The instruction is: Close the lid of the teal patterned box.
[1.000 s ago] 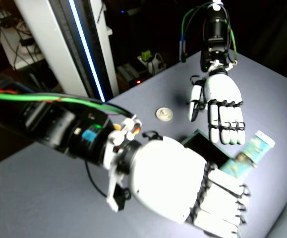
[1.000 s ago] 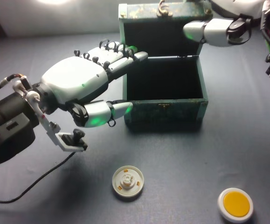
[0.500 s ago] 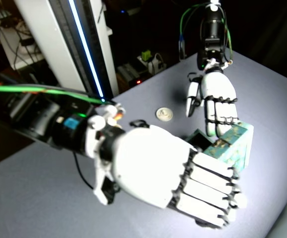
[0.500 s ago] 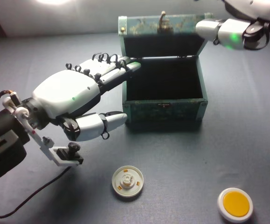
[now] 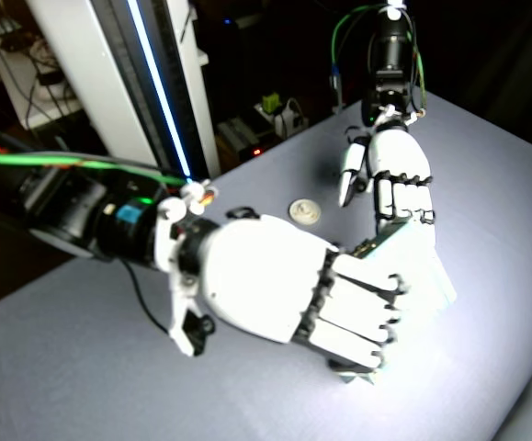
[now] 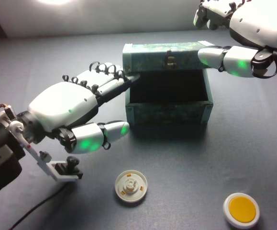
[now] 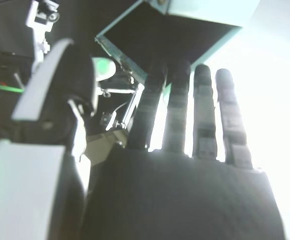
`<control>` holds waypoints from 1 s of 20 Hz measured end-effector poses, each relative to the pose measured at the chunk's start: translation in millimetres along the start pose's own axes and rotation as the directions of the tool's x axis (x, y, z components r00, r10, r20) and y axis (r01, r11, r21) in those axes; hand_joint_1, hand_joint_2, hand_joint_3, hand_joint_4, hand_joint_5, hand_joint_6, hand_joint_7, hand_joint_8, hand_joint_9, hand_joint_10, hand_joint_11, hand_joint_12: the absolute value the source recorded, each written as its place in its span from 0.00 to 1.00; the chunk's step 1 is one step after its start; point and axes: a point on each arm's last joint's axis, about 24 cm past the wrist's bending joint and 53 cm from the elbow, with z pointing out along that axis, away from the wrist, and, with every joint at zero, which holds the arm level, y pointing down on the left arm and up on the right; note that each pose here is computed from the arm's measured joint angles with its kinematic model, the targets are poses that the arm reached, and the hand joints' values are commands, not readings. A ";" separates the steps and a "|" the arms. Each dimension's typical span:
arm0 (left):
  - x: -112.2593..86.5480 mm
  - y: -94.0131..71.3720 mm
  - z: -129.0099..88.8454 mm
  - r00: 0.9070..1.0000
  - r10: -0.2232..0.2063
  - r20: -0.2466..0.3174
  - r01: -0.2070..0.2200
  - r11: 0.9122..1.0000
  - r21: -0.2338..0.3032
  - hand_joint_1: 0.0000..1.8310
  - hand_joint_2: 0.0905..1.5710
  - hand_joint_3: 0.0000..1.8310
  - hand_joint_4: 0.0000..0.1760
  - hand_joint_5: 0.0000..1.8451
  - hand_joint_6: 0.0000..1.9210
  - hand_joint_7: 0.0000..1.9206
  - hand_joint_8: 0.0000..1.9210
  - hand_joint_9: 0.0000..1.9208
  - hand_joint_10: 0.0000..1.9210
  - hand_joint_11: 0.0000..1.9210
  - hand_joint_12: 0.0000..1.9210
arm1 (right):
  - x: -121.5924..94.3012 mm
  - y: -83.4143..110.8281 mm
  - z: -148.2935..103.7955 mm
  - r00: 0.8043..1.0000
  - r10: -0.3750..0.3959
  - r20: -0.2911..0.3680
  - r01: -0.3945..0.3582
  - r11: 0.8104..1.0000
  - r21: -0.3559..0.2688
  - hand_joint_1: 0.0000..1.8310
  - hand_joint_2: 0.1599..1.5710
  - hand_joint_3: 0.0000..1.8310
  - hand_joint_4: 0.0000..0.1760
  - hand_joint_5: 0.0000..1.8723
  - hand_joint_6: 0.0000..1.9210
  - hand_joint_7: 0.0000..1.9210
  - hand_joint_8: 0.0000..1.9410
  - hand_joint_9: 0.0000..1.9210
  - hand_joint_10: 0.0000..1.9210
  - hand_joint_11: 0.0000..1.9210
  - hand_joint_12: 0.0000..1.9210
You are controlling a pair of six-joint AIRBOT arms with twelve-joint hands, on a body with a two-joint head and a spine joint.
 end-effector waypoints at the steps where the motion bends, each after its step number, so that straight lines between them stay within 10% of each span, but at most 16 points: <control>1: 2.5 0.4 -1.8 1.000 -0.004 -0.004 0.004 1.000 0.000 0.06 0.91 0.01 0.20 0.00 0.00 0.00 0.00 0.00 0.00 0.00 0.00 | -1.2 -0.2 -2.2 1.000 0.001 0.007 -0.001 1.000 -0.001 0.07 0.87 0.00 0.00 0.01 0.53 0.14 0.63 0.14 0.84 0.20 1.00; 2: 5.5 2.9 -4.6 1.000 -0.009 -0.010 0.009 1.000 -0.006 0.06 0.92 0.01 0.02 0.00 0.00 0.00 0.00 0.00 0.00 0.00 0.00 | -0.4 0.6 -5.7 1.000 -0.002 0.010 0.002 1.000 -0.005 0.07 0.88 0.00 0.00 0.01 0.48 0.15 0.49 0.12 0.72 0.13 1.00; 6: 6.3 5.1 -8.4 1.000 -0.026 -0.005 0.026 1.000 -0.010 0.04 0.91 0.00 0.00 0.01 0.00 0.00 0.00 0.00 0.00 0.00 0.00 | 11.6 -0.8 -13.4 1.000 0.016 -0.013 -0.016 1.000 -0.011 0.05 0.89 0.00 0.00 0.02 0.43 0.22 0.49 0.19 0.74 0.19 1.00; 8: 8.6 6.5 -10.8 0.999 -0.031 -0.007 0.031 0.999 -0.014 0.06 0.93 0.00 0.41 0.01 0.00 0.00 0.00 0.00 0.00 0.01 0.01 | 20.7 -4.0 -19.0 0.999 0.034 -0.031 -0.034 0.999 -0.002 0.08 0.88 0.00 0.00 0.01 0.46 0.16 0.48 0.13 0.70 0.09 1.00; 14: 13.8 8.0 -16.4 0.999 -0.046 -0.013 0.046 0.999 -0.021 0.10 0.91 0.00 0.50 0.02 0.00 0.00 0.00 0.00 0.00 0.00 0.47 | 32.4 -7.4 -31.2 0.996 0.080 -0.045 -0.080 0.997 -0.001 0.03 0.90 0.00 0.00 0.00 0.49 0.17 0.39 0.14 0.64 0.10 0.98; 16: 17.5 8.2 -19.8 0.998 -0.053 -0.017 0.053 0.998 -0.021 0.10 0.91 0.00 0.45 0.02 0.00 0.00 0.00 0.00 0.00 0.00 0.45 | 35.0 -8.3 -36.1 0.995 0.083 -0.053 -0.083 0.997 0.002 0.02 0.90 0.00 0.00 0.00 0.47 0.15 0.36 0.11 0.61 0.07 0.97; 18: 19.4 6.4 -25.6 0.998 -0.062 -0.023 0.062 0.998 -0.022 0.08 0.92 0.00 0.12 0.07 0.02 0.03 0.01 0.02 0.01 0.00 0.34 | 33.2 -5.7 -41.1 0.995 0.082 -0.053 -0.082 0.997 -0.005 0.00 0.89 0.00 0.00 0.00 0.47 0.15 0.34 0.11 0.59 0.06 0.96; 19: 19.3 6.3 -29.8 0.998 -0.062 -0.026 0.061 0.998 -0.023 0.16 0.90 0.00 0.00 0.17 0.04 0.20 0.05 0.13 0.33 0.00 0.78 | 31.0 -5.2 -45.1 0.996 0.076 -0.047 -0.077 0.997 -0.010 0.00 0.88 0.00 0.00 0.00 0.47 0.13 0.34 0.08 0.60 0.03 0.98; 20: 19.7 6.0 -33.4 0.998 -0.064 -0.028 0.063 0.998 -0.024 0.16 0.90 0.00 0.00 0.17 0.04 0.20 0.05 0.13 0.33 0.00 0.78 | 29.1 -4.9 -47.7 0.996 0.075 -0.042 -0.075 0.997 -0.014 0.00 0.88 0.00 0.00 0.00 0.47 0.13 0.34 0.08 0.60 0.03 0.98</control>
